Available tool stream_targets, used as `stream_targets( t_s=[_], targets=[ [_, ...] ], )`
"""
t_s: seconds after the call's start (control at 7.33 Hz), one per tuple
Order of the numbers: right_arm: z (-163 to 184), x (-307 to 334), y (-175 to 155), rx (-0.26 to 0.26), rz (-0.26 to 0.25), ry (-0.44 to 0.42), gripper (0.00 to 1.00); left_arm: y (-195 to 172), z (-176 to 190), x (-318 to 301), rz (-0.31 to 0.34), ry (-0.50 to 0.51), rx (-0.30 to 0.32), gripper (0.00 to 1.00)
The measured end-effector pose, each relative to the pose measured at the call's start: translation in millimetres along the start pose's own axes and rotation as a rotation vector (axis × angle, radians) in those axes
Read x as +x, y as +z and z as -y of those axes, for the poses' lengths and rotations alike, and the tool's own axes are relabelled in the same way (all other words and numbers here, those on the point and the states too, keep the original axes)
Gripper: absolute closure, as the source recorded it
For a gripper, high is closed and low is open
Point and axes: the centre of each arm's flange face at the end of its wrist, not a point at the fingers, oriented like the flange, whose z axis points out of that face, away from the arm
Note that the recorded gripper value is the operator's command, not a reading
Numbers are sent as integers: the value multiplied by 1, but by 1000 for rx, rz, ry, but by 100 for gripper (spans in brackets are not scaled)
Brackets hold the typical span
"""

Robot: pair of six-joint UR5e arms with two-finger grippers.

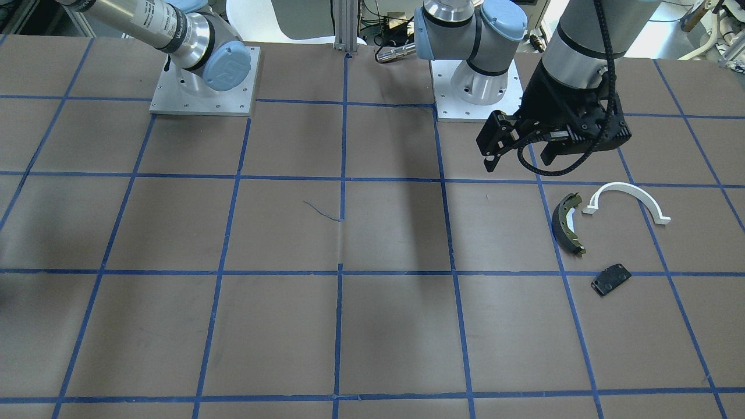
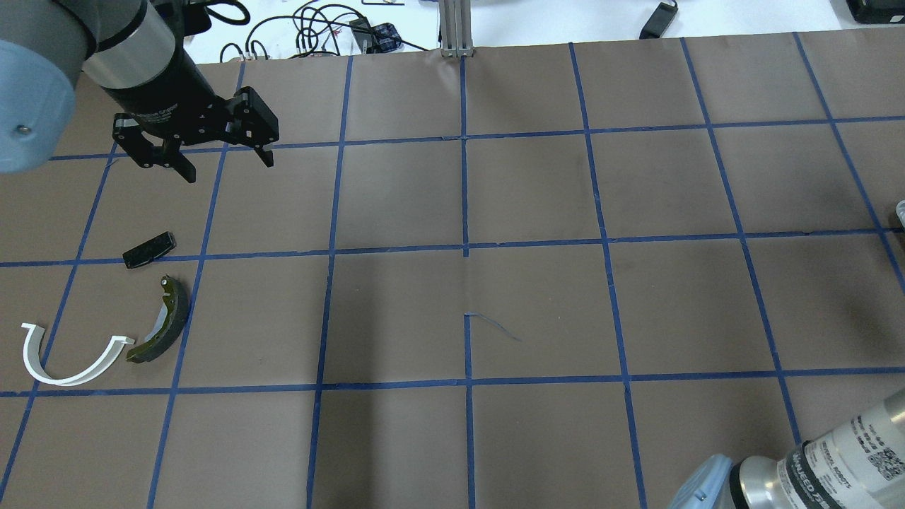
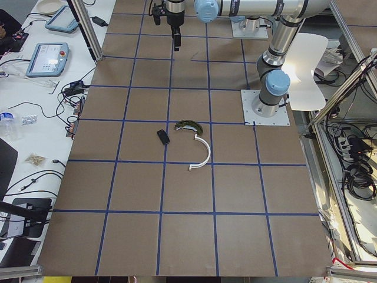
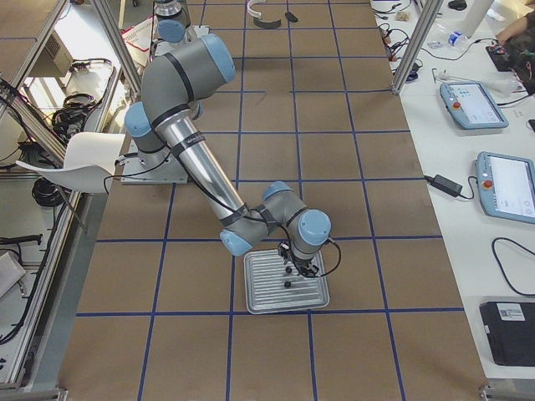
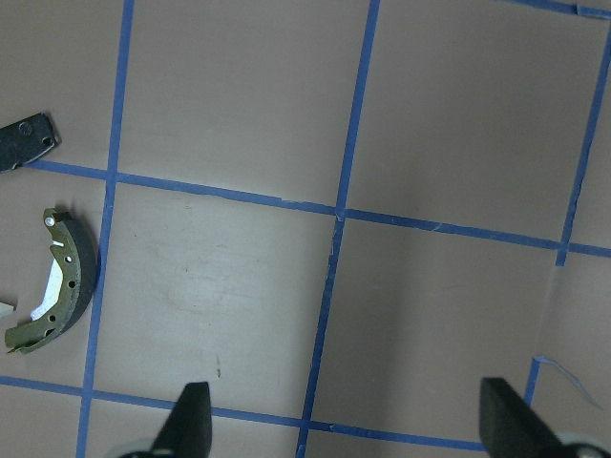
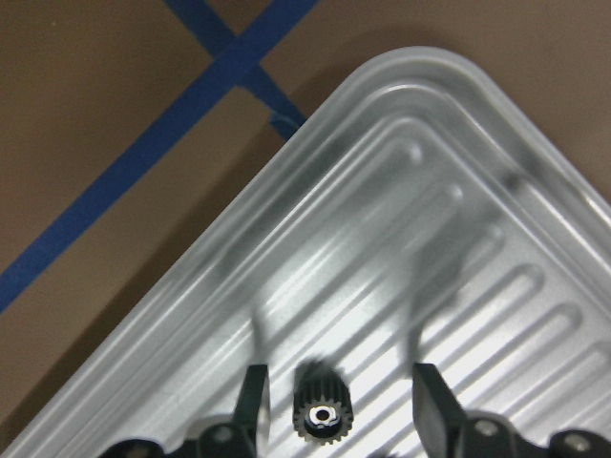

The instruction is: Place bearing gear from tray to pile

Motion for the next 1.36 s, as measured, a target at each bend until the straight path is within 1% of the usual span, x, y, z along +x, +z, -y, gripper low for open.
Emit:
stream_targets(
  t_s=[0.14, 0.41, 0.55, 0.68, 0.82, 1.09, 1.23, 1.36],
  targets=[
    [0, 0, 1, 0, -1, -1, 44, 0, 0, 0, -1, 0, 0, 0],
    [0, 0, 1, -1, 0, 3, 57, 0, 0, 0, -1, 0, 0, 0],
    [0, 0, 2, -3, 2, 6, 80, 0, 0, 0, -1, 0, 0, 0],
    [0, -1, 2, -4, 6, 9, 91, 0, 0, 0, -1, 0, 0, 0],
    [0, -1, 2, -5, 8, 11, 100, 0, 0, 0, -1, -1, 1, 0],
    [-2, -1, -1, -27, 11, 12, 100, -1, 0, 0, -1, 0, 2, 0],
    [-3, -1, -9, -44, 4, 14, 100, -1, 0, 0, -1, 0, 2, 0],
    [1, -3, -24, -50, -3, 32, 100, -1, 0, 0, -1, 0, 2, 0]
  ],
)
